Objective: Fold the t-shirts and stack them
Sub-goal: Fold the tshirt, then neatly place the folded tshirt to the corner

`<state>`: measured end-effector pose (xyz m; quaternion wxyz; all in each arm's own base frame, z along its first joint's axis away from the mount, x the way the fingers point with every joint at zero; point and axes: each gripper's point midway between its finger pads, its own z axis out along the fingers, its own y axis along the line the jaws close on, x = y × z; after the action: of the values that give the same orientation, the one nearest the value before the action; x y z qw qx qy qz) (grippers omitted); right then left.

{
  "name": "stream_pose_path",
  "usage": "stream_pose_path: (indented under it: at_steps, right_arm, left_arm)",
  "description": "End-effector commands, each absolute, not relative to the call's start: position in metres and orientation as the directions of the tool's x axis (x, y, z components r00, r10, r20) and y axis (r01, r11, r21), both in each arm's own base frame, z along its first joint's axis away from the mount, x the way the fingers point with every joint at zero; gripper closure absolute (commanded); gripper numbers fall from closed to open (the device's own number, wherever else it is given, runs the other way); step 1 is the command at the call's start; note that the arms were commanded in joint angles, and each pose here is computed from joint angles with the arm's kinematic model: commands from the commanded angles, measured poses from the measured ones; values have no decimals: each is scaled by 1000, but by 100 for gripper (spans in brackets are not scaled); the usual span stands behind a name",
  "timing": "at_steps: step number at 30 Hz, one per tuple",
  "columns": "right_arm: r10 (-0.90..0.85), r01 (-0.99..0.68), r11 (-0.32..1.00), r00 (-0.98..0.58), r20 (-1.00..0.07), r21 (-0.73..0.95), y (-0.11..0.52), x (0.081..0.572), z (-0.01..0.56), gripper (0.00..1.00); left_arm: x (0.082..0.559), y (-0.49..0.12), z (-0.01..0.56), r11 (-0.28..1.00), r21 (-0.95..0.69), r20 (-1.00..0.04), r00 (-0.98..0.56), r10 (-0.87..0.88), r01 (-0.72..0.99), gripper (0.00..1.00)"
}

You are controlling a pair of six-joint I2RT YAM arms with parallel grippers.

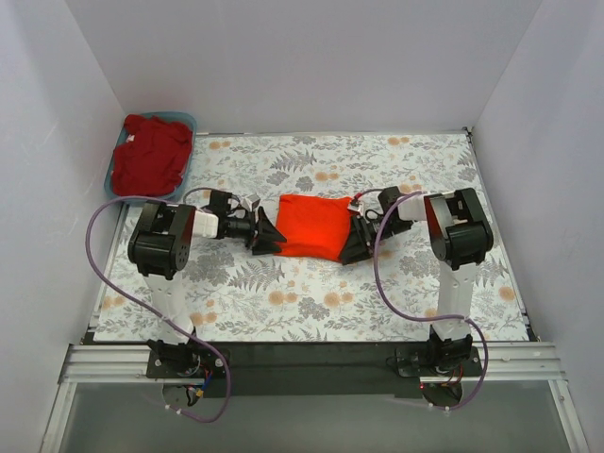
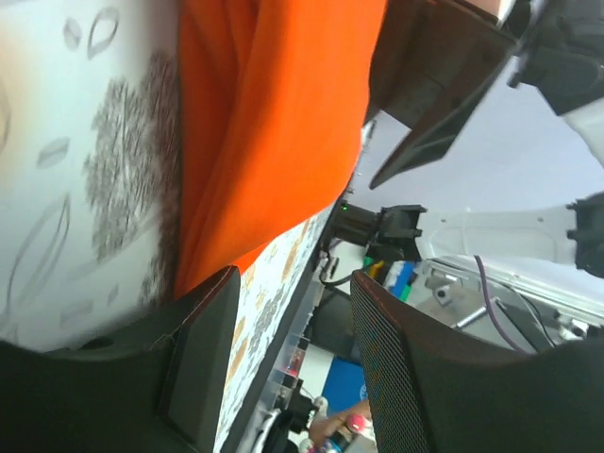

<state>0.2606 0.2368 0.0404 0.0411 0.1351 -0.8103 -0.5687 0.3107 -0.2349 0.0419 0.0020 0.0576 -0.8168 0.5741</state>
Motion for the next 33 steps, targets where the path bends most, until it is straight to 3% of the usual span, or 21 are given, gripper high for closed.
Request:
stream_pose_path:
  at_steps: [1,2,4,7,9,10,12,15,16,19,22,27,33]
  right_arm:
    - [-315,-299,283,-926,-206,911,232,249,74,47]
    - [-340,-375,277,-900,-274,885,229,250,80,47]
    - [-362,-504,282,-844,-396,816,223,255,107,48]
    - [-389,-625,403,-778,-493,669,196,274,106,43]
    - [-334,-590,476,-807,-487,652,174,289,107,39]
    - [-311,-578,493,-815,-489,650,167,294,109,37]
    - [-249,-542,544,-833,-493,641,145,306,113,15]
    - [-205,-529,612,-824,-528,587,120,315,121,12]
    - [-198,-526,623,-822,-534,579,117,316,123,4]
    - [-194,-522,642,-819,-539,562,110,312,125,2]
    - [-205,-521,662,-818,-538,539,105,306,121,2]
    - [-197,-516,672,-816,-543,531,100,307,123,2]
    - [-176,-513,663,-815,-552,545,99,316,130,2]
  left_arm:
    - [312,-226,67,399,-917,-36,-992,-123,-16,51]
    - [316,-225,90,412,-906,-160,-981,-110,102,50]
    - [330,-220,114,486,-853,-289,-947,-140,188,49]
    - [347,-231,143,628,-688,-508,-859,-60,363,42]
    - [356,-231,124,772,-516,-554,-832,31,372,29]
    - [357,-254,133,769,-477,-589,-804,78,425,15]
    - [366,-262,126,827,-371,-613,-780,123,422,11]
    - [372,-285,103,871,-233,-609,-763,217,433,10]
    - [371,-295,87,872,-209,-592,-767,247,442,10]
    - [382,-308,76,879,-148,-583,-758,293,453,9]
    - [382,-299,38,894,-67,-486,-797,358,443,9]
    - [351,-220,-5,899,62,-258,-863,434,434,9]
    - [318,-105,-2,941,65,-113,-934,338,333,8]
